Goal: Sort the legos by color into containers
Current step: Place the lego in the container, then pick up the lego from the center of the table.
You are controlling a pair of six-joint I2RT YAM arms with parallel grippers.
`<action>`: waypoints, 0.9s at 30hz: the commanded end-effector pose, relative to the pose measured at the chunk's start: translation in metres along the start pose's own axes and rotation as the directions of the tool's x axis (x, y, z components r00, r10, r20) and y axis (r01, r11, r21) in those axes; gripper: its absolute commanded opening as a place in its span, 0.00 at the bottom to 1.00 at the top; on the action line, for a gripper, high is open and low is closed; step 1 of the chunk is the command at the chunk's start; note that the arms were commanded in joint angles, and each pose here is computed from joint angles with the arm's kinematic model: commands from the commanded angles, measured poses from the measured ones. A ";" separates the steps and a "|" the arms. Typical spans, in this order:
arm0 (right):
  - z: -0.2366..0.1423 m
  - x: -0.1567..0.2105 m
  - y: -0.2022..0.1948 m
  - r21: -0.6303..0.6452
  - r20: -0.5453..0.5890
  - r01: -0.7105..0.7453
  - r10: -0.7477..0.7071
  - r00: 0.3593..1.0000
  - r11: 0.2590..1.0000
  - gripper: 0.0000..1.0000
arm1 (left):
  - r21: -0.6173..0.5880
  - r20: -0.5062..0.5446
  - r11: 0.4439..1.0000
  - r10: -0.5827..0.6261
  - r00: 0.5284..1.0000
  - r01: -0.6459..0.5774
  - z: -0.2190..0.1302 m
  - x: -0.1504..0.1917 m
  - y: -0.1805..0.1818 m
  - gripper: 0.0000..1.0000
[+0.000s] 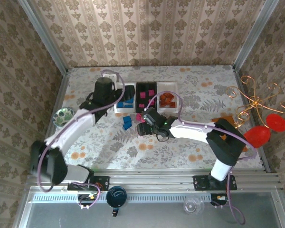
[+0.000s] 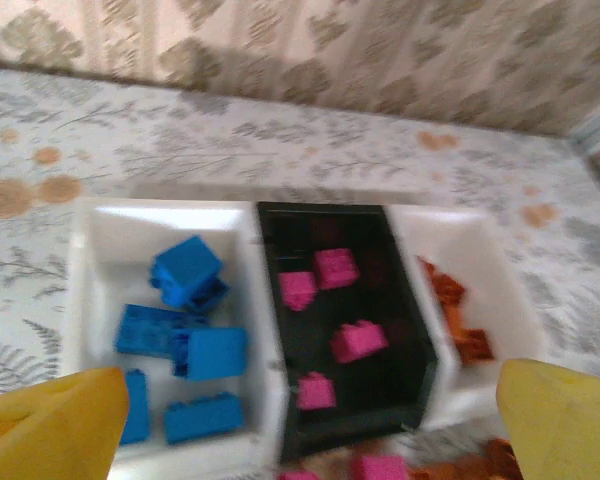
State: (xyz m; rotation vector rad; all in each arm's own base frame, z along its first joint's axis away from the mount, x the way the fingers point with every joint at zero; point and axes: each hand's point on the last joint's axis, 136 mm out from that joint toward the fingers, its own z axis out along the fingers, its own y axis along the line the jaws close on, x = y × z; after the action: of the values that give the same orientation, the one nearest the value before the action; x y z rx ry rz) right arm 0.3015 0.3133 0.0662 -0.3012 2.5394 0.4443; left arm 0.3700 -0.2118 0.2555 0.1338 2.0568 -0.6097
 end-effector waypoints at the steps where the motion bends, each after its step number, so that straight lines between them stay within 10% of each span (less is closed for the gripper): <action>1: 0.010 -0.007 0.012 -0.002 0.006 0.000 0.000 1.000 1.000 0.75 | 0.038 0.013 0.999 -0.006 1.000 0.006 -0.024 0.024 -0.011 1.00; 16: 0.052 0.013 0.013 0.070 -0.088 0.085 -0.079 0.993 0.994 0.51 | -0.212 0.010 0.977 -0.038 0.999 0.039 -0.091 0.130 0.072 1.00; 27: -0.028 -0.066 0.006 0.006 0.125 0.066 -0.067 0.990 0.998 0.27 | -0.170 -0.060 0.982 -0.091 0.994 0.080 -0.074 0.142 0.079 1.00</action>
State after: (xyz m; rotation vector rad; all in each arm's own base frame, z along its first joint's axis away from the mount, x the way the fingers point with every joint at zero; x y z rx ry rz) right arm 0.3185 0.3295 0.0797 -0.3938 2.4982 0.3997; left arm 0.2625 -0.1195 0.1453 -0.0560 2.1660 -0.4248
